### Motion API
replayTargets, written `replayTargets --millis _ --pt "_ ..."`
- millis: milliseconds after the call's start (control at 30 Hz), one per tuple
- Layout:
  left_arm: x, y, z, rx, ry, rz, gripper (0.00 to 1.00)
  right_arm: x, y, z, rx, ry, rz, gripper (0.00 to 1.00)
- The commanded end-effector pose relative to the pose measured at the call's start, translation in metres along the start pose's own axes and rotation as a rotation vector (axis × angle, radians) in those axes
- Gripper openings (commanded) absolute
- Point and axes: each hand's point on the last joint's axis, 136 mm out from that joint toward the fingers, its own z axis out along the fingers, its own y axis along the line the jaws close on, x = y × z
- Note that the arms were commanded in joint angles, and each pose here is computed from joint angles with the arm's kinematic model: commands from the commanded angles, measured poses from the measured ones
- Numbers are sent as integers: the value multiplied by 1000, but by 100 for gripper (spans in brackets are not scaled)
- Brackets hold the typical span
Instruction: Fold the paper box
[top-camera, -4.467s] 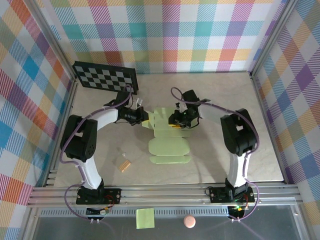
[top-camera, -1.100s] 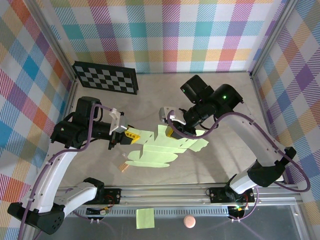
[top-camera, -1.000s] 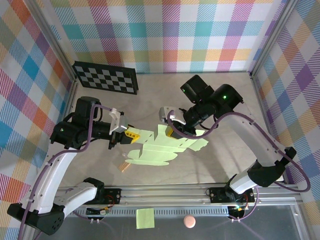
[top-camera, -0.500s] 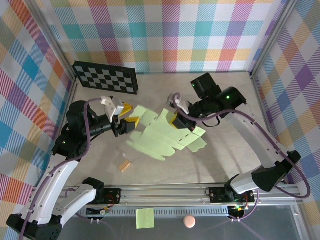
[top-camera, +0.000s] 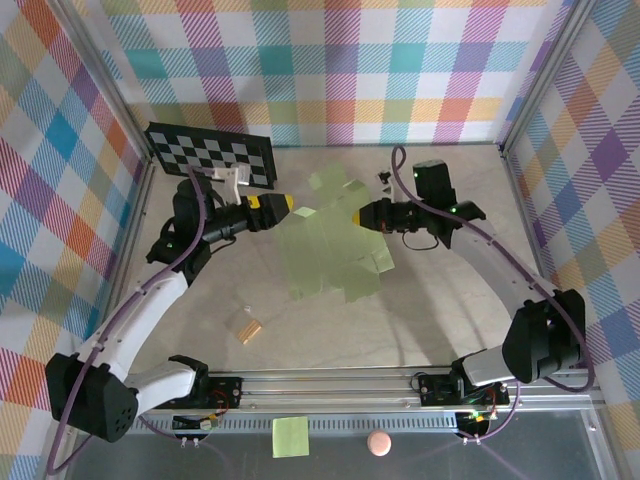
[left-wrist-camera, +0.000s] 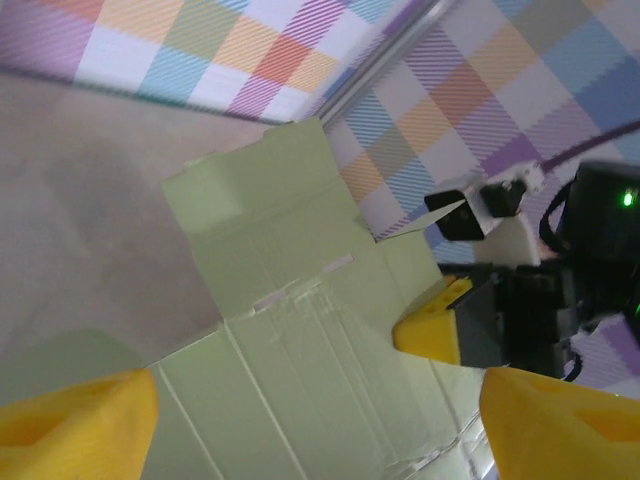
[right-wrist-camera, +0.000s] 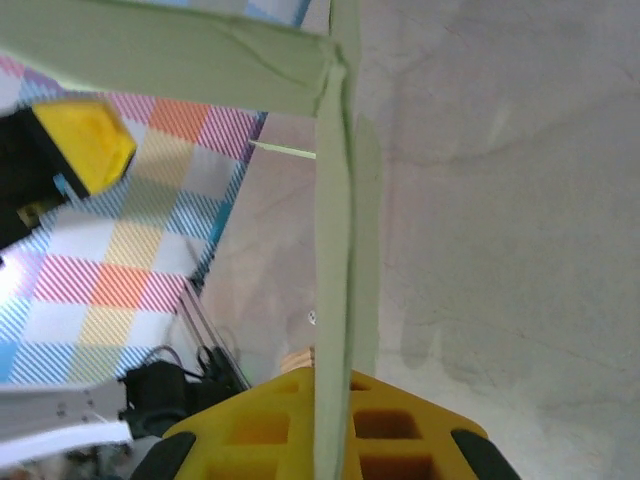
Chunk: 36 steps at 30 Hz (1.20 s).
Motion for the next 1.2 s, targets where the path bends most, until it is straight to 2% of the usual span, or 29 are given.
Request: replayTargets --millis 0,200,467,867,1033,1167 --pt "-11 6 10 5 -45 -154 78 -11 -10 10 -68 -53 126 0" --pt "43 39 29 -105 101 -194 67 27 -60 28 20 28 206 0" --pt "122 54 45 -207 317 -148 60 64 -104 19 254 146 162 0" --pt "230 70 80 -287 608 -142 42 89 -122 4 500 312 16 0" --pt "262 81 80 -336 692 -179 36 95 -122 3 606 369 -68 0" --pt "275 91 77 -370 718 -185 33 100 -119 4 676 401 -130 0"
